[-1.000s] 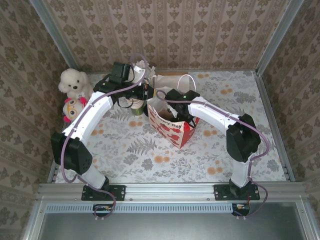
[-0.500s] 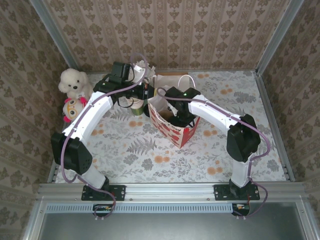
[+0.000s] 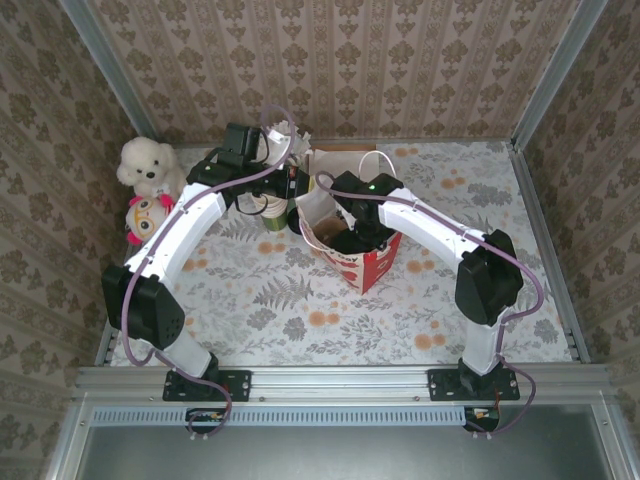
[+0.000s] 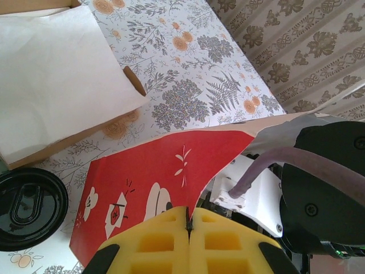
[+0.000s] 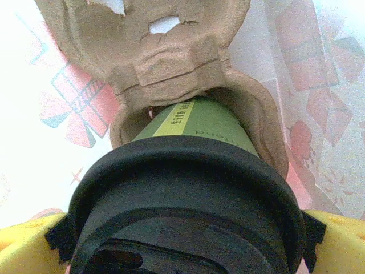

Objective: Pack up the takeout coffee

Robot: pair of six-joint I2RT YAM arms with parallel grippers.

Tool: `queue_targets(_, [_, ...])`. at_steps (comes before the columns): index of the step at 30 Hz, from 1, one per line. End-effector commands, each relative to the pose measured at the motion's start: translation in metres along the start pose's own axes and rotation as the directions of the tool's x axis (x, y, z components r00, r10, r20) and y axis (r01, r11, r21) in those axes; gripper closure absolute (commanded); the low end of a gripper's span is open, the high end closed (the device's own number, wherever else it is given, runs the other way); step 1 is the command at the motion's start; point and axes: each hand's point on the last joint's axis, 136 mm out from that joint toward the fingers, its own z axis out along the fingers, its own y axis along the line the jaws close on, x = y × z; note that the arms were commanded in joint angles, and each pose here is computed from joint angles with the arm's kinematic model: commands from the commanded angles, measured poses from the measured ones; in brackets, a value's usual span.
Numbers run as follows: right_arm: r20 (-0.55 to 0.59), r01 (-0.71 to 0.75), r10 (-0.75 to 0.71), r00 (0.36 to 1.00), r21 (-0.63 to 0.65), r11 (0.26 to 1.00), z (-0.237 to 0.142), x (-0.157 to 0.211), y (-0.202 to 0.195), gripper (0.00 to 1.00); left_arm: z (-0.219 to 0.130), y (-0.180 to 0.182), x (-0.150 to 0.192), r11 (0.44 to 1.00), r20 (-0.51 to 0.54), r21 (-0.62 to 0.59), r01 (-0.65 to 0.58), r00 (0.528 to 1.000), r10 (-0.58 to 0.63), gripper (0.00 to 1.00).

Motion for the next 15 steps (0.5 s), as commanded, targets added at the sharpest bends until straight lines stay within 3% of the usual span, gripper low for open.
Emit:
queue_targets(1, [0.024, -0.012, 0.012, 1.000, -0.002, 1.000, -0.020, 0.003, -0.003, 0.00, -0.013, -0.011, -0.011, 1.000, 0.049, 0.014, -0.025, 0.998, 0.025, 1.00])
queue_targets(15, [0.175, 0.080, -0.079, 0.981, 0.003, 0.997, -0.047, -0.017, 0.006, 0.00, -0.013, -0.009, -0.013, 1.000, 0.047, -0.001, 0.030, 0.998, -0.030, 1.00])
